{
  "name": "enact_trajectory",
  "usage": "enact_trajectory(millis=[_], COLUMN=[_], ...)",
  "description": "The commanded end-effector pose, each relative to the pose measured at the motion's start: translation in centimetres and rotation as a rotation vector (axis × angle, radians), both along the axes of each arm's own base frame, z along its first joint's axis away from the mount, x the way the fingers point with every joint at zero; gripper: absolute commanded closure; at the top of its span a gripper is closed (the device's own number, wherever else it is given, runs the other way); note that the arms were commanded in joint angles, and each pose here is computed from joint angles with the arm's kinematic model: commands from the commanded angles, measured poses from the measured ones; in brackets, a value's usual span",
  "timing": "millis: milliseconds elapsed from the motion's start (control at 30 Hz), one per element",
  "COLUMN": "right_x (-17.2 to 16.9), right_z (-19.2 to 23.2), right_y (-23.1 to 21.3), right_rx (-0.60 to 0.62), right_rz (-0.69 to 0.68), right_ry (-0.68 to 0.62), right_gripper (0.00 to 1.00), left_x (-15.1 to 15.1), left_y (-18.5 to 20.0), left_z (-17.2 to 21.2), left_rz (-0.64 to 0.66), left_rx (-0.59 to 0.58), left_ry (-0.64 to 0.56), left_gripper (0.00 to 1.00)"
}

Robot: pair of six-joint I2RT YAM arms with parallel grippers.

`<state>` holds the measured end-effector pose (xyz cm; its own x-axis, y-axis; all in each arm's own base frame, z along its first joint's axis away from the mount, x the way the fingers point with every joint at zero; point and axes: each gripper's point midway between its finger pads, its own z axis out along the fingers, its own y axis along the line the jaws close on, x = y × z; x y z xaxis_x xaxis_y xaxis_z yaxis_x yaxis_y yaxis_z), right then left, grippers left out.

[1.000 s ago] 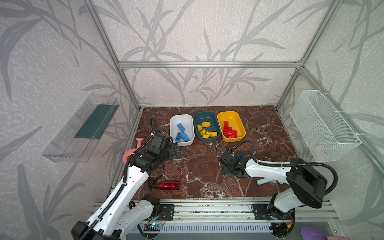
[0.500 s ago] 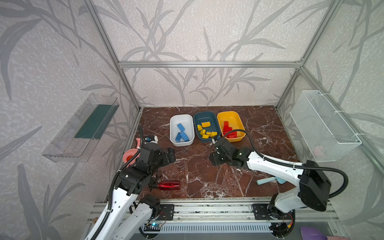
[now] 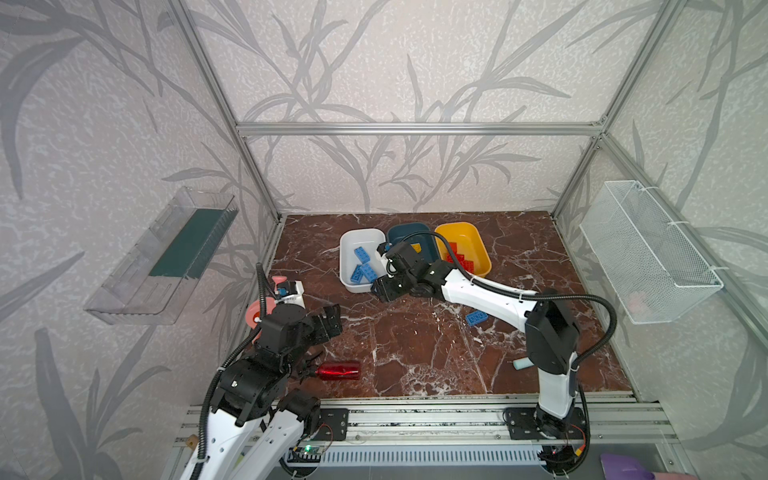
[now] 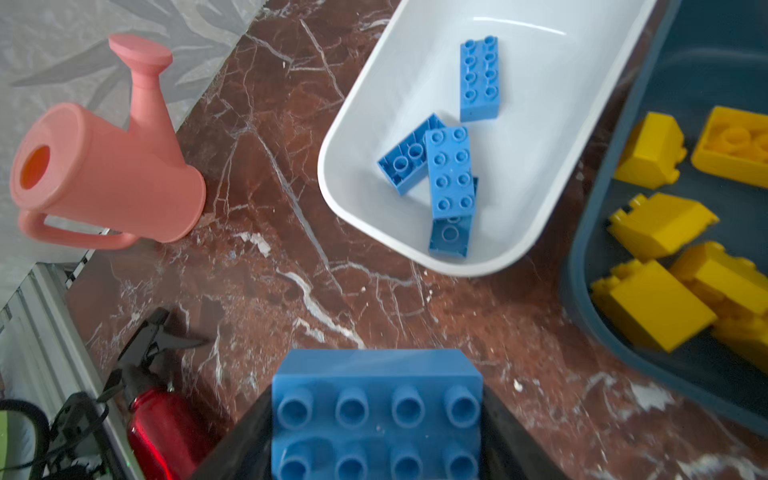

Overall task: Sort the legos into containers by color
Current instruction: 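Carry the blue 2x4 brick with the right gripper over the white tub, then open the right gripper to drop the brick into the white tub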

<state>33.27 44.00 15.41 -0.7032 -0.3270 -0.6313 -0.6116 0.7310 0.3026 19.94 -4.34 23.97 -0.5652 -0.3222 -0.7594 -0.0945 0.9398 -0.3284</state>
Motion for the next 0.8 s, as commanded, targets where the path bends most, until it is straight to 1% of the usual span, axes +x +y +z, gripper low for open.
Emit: enact_trajectory(millis=[0,133,367,533,633,767], right_x=[0.8,2.9,5.5,6.1,6.3,6.6], right_z=[-0.7,-2.0,-3.2,-3.1,-2.7,-1.0], right_y=[1.3,2.5,3.8,4.3,4.2,4.2], right_rx=[-0.013,-0.035,-0.059,-0.062,-0.056,-0.022], right_rz=[0.036,0.026,-0.003,-0.008,-0.009,-0.013], right_ry=[0.03,0.039,0.06,0.058,0.049,0.033], right_gripper=[0.43,0.43,0.37,0.3,0.23,0.16], left_x=[-0.1,0.1,0.2,0.2,0.3,0.5], left_y=[0.3,-0.2,-0.5,-0.6,-0.7,-1.2], left_z=[-0.2,-0.4,-0.6,-0.7,-0.8,-1.1], left_rz=[0.0,-0.022,-0.04,-0.043,-0.047,-0.069], left_rx=[0.029,0.024,0.024,0.024,0.021,0.018], left_ry=[-0.001,0.007,0.018,0.019,0.024,0.042], left_gripper=[0.03,0.03,0.03,0.02,0.03,0.03])
